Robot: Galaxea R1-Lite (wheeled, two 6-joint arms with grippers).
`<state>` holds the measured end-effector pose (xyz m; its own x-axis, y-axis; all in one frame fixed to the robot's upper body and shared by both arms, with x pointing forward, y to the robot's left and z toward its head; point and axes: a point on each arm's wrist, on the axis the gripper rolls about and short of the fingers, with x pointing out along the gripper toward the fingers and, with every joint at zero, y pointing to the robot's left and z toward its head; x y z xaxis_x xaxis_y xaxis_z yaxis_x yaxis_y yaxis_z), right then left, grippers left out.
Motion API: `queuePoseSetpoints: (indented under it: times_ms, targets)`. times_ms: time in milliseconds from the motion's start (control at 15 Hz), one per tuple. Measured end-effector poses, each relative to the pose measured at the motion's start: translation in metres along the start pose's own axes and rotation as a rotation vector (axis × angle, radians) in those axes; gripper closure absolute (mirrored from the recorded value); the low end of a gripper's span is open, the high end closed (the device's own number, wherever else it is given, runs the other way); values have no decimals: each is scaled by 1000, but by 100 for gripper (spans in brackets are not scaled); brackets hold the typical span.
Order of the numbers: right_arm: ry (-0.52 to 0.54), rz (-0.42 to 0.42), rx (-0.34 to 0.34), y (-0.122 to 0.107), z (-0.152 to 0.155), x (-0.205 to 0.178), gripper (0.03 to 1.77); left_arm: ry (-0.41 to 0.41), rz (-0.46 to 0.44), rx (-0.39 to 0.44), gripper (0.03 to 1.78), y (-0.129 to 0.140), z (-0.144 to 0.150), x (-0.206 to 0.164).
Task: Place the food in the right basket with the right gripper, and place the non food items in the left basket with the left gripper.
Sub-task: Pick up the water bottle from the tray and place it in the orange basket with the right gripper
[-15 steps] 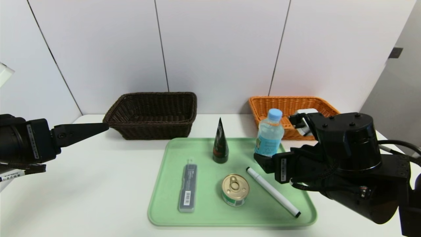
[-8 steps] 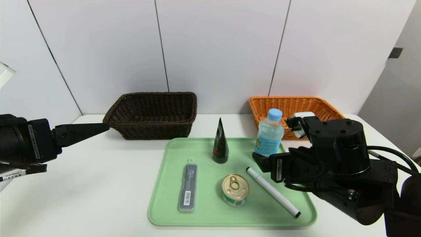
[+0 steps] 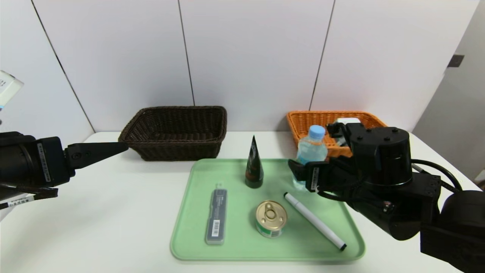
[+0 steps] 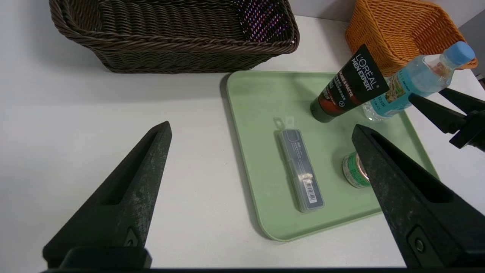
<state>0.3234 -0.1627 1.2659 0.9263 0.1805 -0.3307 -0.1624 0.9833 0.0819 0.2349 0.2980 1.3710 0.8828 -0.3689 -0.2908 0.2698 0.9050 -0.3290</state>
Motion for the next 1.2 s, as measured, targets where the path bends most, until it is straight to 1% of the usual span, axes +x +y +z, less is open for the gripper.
queuePoseSetpoints:
  times_ms: [400, 600, 1067, 1133, 1200]
  targets:
    - [-24, -16, 18, 3, -9, 27, 9, 2, 2, 0, 12, 0, 0, 1]
    - [-30, -34, 26, 2, -7, 38, 9, 2, 2, 1, 12, 0, 0, 1]
    - [-22, -62, 29, -3, -8, 51, 9, 14, 5, -3, 12, 1, -1, 5]
    - [-20, -63, 27, -4, -8, 52, 20, 14, 5, -3, 12, 1, 0, 5]
    - [-19, -62, 24, -3, -8, 52, 39, 15, 6, -3, 12, 1, 0, 5]
